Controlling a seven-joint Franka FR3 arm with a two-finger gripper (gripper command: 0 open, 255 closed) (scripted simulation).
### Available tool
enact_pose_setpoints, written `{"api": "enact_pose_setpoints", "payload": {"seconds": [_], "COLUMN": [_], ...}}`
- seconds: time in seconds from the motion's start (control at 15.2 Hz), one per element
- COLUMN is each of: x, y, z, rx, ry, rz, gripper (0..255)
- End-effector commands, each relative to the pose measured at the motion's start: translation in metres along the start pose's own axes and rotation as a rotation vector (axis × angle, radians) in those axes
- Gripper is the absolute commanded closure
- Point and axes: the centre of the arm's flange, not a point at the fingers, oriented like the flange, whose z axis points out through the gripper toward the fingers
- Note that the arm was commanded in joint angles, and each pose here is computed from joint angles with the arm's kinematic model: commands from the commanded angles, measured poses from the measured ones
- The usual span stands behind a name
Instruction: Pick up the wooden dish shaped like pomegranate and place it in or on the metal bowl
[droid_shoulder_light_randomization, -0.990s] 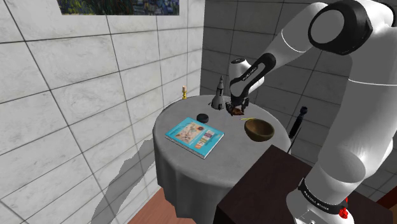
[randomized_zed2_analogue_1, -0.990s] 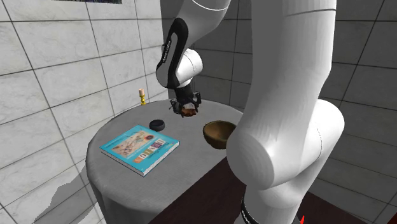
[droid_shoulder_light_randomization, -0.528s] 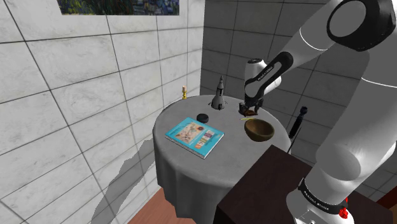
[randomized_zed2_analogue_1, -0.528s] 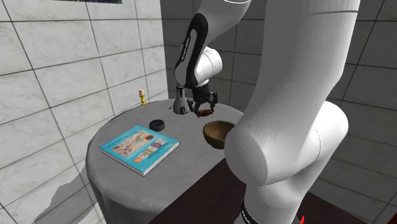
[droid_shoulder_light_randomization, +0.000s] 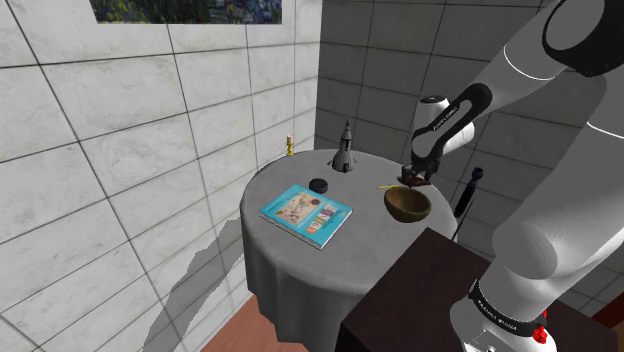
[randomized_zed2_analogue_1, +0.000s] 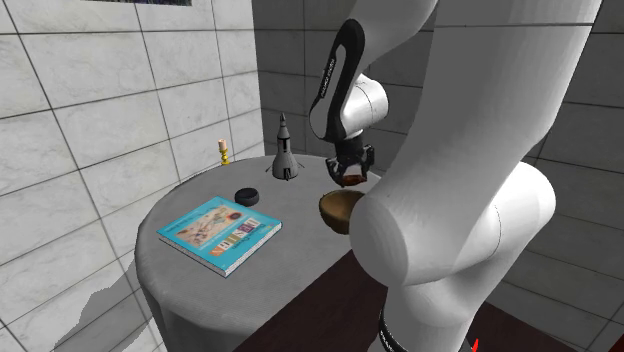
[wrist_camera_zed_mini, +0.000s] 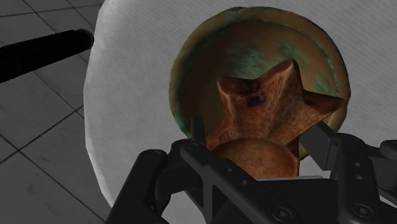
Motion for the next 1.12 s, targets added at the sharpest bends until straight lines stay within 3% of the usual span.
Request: {"api": "enact_pose_setpoints", "payload": {"seconds": [0.0, 0.79, 1.06], "x": [-0.002, -0.006, -0.006], "y": [0.002, -0.012, -0.013], "z": [0.009, 0.071, 0.074], "rx": [0.0, 0.0, 0.0], "ry": [0.001, 0.001, 0.001], "rz": [-0.001, -0.001, -0.001], "gripper": [255, 255, 255]}}
